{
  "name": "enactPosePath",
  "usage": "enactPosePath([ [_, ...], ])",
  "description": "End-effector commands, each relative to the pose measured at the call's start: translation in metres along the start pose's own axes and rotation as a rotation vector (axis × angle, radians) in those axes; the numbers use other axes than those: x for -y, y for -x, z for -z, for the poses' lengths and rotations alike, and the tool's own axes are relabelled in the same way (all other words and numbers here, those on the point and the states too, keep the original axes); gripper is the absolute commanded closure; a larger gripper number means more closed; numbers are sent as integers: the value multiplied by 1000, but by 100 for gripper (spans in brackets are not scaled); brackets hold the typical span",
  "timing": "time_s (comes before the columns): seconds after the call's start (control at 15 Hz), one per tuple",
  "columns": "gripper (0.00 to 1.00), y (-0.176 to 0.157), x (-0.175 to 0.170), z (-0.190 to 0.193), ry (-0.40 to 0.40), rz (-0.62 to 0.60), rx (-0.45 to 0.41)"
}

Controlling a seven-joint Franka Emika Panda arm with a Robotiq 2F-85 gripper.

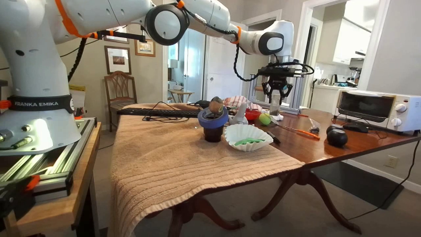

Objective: Move the white remote to the left then move the hand sanitizer to the right

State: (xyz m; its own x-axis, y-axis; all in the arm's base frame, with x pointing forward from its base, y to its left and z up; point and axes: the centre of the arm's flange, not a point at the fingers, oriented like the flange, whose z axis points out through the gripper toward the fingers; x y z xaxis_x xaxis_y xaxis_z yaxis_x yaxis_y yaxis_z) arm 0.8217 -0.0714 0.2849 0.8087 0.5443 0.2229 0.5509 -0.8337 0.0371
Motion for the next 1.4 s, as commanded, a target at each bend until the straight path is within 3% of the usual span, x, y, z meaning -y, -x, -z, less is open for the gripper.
enactPosePath([
  [0.0, 77, 30, 53, 35, -40, -43, 45],
  [0.47, 77, 5, 110, 70, -36, -194, 96],
  [0.87, 77, -7, 161, 93, -26, -444, 178],
  [1.33, 77, 3, 227, 117, -47, -511, 242],
])
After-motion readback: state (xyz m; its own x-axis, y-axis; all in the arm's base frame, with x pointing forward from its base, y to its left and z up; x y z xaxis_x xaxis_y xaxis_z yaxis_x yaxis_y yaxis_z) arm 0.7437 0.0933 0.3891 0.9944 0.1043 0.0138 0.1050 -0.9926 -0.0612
